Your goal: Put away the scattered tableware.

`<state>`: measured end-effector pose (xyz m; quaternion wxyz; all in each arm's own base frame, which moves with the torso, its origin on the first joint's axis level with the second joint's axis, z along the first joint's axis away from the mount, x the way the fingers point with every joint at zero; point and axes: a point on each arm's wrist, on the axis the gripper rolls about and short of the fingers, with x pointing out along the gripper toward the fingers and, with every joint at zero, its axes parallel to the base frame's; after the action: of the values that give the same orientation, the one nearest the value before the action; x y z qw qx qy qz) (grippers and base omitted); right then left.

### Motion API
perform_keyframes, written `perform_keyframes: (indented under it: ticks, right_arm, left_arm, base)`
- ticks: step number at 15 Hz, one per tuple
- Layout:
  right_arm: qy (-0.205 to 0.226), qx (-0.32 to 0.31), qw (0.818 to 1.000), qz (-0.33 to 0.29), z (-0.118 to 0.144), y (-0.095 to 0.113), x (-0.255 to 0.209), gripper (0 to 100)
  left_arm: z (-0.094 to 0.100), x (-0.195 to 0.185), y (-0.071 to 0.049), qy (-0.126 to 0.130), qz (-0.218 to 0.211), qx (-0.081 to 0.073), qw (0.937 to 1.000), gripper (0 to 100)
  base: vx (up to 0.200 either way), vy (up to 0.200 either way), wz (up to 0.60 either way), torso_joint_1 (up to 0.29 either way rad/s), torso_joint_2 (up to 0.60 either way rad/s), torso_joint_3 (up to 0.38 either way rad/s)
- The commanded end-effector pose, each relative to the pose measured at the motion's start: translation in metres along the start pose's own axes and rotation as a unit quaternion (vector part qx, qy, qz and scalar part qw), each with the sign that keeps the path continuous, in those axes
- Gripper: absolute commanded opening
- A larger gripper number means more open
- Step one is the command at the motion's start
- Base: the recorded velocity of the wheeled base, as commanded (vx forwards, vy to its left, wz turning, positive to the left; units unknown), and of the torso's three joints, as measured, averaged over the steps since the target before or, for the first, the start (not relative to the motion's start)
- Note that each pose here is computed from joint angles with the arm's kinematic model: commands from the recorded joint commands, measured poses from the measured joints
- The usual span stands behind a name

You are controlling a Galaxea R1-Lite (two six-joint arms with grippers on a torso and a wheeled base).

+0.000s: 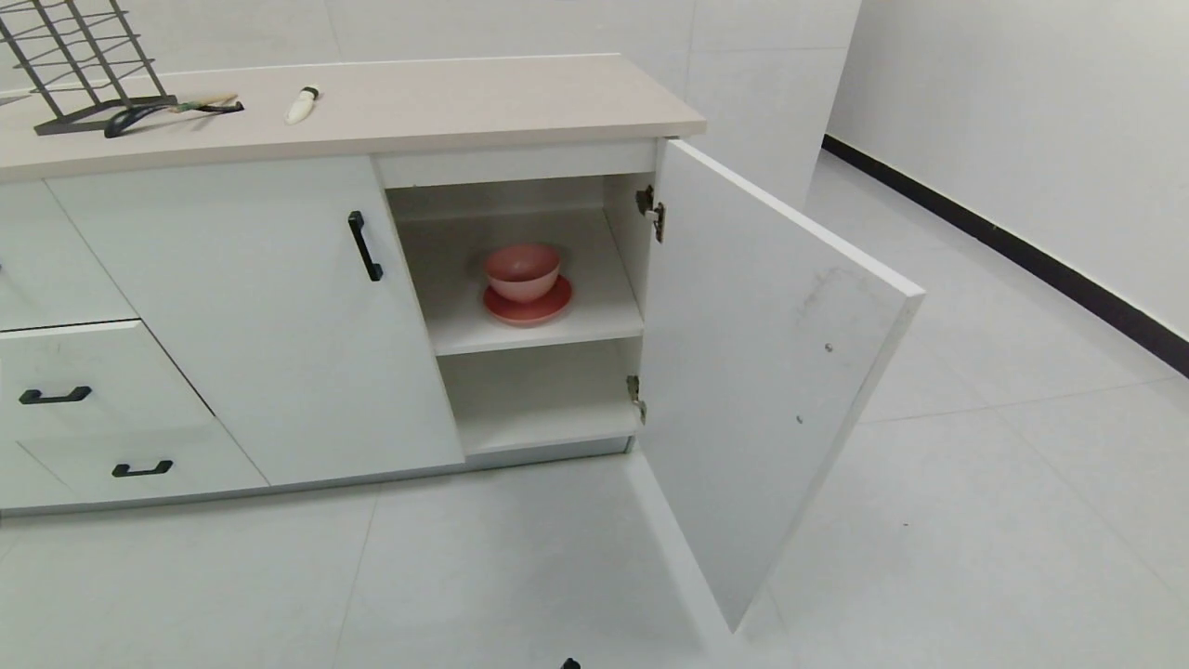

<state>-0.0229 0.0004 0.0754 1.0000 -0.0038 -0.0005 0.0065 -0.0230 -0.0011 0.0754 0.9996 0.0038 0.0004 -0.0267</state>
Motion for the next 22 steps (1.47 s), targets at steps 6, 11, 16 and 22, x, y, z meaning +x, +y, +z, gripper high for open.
perform_keyframes:
  ticks: [6, 11, 16, 22]
  right_arm:
    - [-0.001, 0.002, 1.0, -0.002, 0.0, 0.0, 0.0, 0]
    - [-0.071, -0.016, 0.997, -0.006, 0.015, 0.0, -0.001, 0]
    - [-0.086, -0.03, 0.986, 0.137, 0.031, 0.006, -0.007, 0]
    - [0.034, -0.012, 0.989, 0.145, 0.079, 0.005, 0.037, 0]
  left_arm:
    - [0.0, 0.0, 0.0, 0.001, 0.0, 0.0, 1.0, 100]
    - [0.0, 0.0, 0.0, 0.001, 0.0, 0.001, 1.0, 100]
    - [0.0, 0.0, 0.0, 0.0, 0.0, 0.0, 1.0, 100]
    - [0.0, 0.0, 0.0, 0.0, -0.001, 0.0, 1.0, 100]
  base:
    - [0.0, 0.0, 0.0, 0.0, 0.0, 0.0]
    - [0.0, 0.0, 0.0, 0.0, 0.0, 0.0]
    - [0.0, 0.0, 0.0, 0.0, 0.0, 0.0]
    - [0.0, 0.0, 0.0, 0.0, 0.0, 0.0]
